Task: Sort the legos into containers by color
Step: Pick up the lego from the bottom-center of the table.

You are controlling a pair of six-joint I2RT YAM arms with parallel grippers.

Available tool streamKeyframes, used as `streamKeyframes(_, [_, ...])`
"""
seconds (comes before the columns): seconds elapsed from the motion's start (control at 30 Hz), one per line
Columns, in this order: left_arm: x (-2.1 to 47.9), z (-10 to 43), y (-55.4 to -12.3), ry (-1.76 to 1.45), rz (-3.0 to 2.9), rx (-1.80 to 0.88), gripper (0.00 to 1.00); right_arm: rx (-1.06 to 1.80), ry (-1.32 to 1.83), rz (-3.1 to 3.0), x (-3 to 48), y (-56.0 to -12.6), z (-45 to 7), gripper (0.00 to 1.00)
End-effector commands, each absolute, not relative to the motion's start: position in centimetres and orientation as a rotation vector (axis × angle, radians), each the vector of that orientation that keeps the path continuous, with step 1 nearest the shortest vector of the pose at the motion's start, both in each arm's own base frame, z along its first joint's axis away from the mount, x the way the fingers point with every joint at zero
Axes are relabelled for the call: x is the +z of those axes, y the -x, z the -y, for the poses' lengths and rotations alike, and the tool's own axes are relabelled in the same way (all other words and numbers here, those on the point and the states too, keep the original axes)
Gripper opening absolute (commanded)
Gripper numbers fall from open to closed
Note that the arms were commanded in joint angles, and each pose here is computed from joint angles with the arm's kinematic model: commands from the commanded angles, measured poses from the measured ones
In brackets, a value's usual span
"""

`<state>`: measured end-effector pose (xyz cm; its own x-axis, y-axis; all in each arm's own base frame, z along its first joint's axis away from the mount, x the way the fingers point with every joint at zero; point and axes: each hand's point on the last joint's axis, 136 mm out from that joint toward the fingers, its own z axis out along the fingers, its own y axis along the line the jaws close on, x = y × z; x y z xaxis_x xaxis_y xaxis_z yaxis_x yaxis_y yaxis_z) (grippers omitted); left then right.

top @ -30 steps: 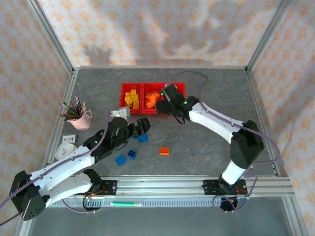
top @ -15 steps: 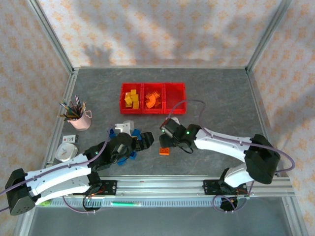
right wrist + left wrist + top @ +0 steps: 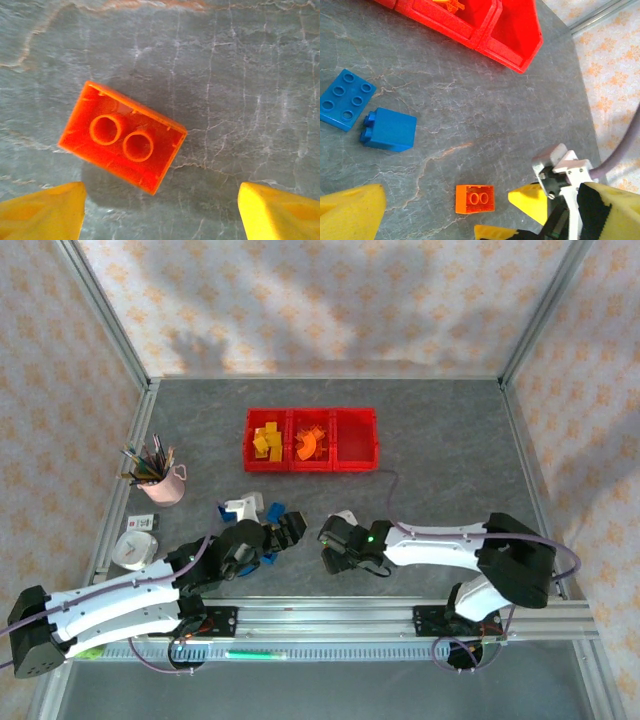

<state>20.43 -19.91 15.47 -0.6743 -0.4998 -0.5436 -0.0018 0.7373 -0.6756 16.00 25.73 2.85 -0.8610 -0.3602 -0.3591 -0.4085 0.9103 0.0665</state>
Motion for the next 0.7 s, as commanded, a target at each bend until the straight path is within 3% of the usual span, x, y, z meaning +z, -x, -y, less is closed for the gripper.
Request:
streamKeyframes(0.0, [14.6,18.8,-20.3,0.415,-2.180,-0.803,0.99,0.130,0.550,-2.664,3.4,-17.8,-26.2,0.78])
streamKeyframes(0.43, [14.8,17.8,-20.4,0.447,-2.152,-0.775,0.99,0.097,0.462,-2.651,3.0,-21.6,-26.9,0.67])
streamKeyframes(0.67, [14.8,17.8,-20.6,0.443,-2.146,-0.767,0.99,0.120,0.461,-2.674,2.5,-21.5,-27.3,0.48])
